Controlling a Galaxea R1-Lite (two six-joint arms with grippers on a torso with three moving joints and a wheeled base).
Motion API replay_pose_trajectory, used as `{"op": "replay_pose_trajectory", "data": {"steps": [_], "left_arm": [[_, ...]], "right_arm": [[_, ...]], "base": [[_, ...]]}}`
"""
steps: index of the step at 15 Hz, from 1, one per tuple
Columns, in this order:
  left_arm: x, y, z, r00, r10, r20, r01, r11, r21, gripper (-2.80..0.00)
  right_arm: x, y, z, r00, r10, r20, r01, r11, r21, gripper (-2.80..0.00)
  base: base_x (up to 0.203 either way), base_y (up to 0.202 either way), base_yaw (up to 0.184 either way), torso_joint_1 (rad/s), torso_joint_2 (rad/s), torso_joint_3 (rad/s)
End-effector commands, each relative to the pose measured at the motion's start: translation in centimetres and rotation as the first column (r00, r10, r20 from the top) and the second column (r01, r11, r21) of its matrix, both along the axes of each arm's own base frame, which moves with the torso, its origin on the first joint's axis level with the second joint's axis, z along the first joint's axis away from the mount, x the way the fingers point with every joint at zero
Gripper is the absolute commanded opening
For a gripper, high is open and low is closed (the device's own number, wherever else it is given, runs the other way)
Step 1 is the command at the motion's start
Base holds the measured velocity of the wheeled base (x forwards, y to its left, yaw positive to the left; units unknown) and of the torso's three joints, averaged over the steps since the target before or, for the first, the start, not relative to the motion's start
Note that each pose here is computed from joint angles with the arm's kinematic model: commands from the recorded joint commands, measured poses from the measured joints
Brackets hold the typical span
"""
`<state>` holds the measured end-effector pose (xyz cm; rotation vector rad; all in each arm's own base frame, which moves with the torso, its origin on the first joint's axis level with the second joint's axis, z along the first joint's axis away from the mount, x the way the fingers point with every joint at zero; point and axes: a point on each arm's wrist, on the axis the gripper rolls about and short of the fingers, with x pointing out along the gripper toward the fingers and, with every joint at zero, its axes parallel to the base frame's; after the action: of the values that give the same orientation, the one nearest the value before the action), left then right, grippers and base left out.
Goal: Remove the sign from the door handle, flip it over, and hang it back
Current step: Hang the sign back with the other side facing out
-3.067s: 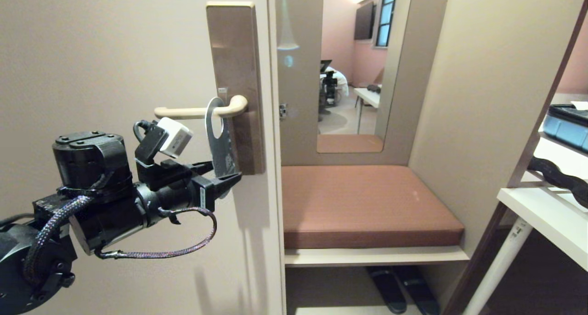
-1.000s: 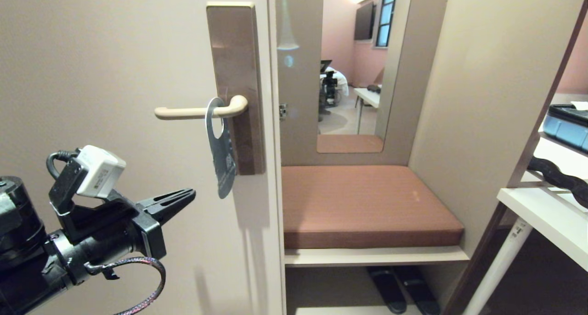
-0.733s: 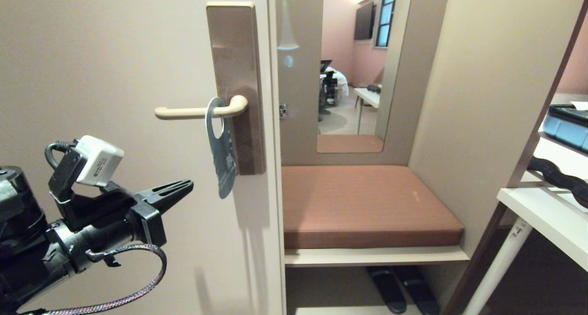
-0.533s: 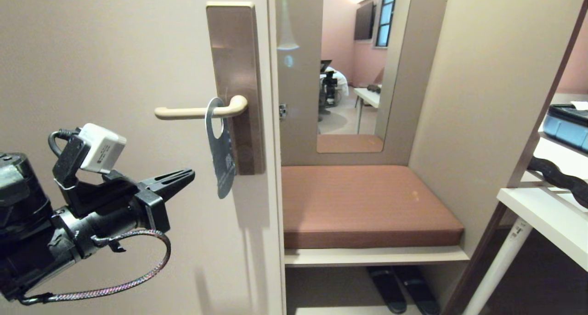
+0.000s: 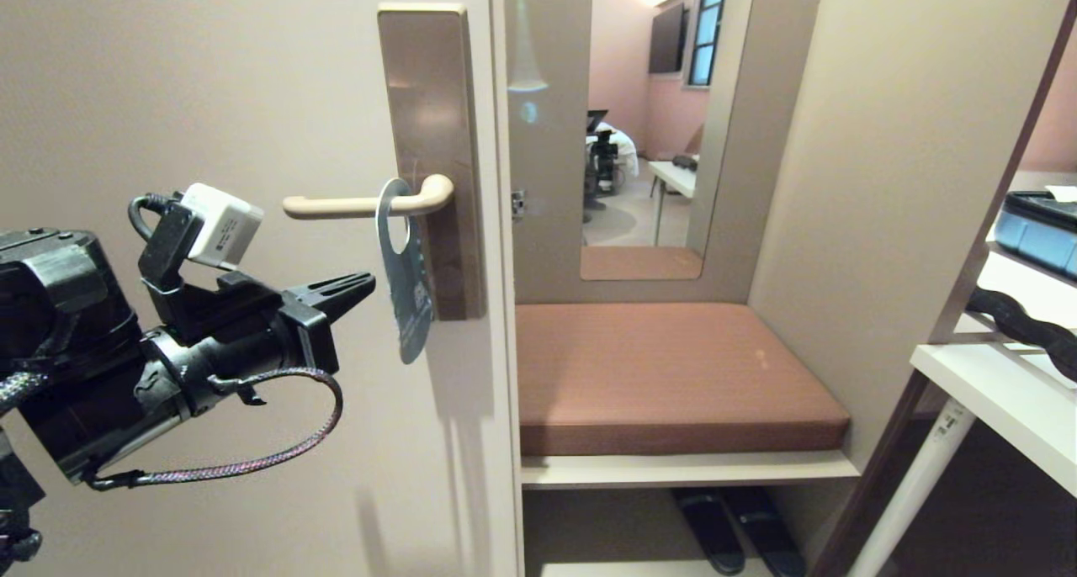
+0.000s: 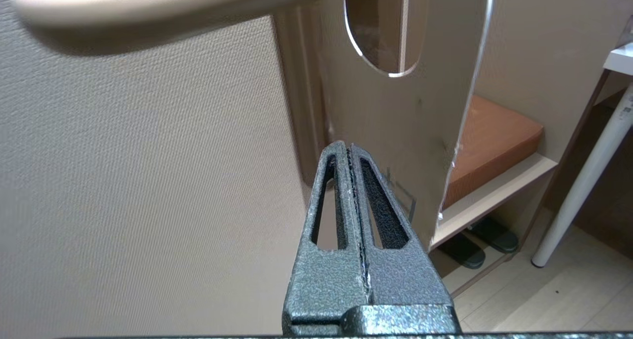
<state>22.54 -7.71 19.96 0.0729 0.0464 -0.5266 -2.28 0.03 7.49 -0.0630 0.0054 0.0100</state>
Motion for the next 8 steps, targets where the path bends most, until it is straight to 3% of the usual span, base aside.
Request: {"op": "replay_pose_trajectory", "data": {"steps": [1, 8], "left_arm": [[0.9, -0.4, -0.1, 1.000, -0.007, -0.005, 0.007, 1.000, 0.003, -2.80], [1.8, -2.5, -0.2, 0.997, -0.072, -0.011, 0.072, 0.997, 0.002, -2.80]], "right_arm": [[0.0, 0.0, 0.0, 1.000, 0.001, 0.001, -0.001, 1.000, -0.001, -2.80], [0.0, 0.0, 0.0, 1.000, 0.001, 0.000, -0.001, 1.000, -0.001, -2.80]], "base": [[0.000, 0.000, 0.000, 0.000, 0.00, 0.000], [0.000, 0.000, 0.000, 0.000, 0.00, 0.000]]}}
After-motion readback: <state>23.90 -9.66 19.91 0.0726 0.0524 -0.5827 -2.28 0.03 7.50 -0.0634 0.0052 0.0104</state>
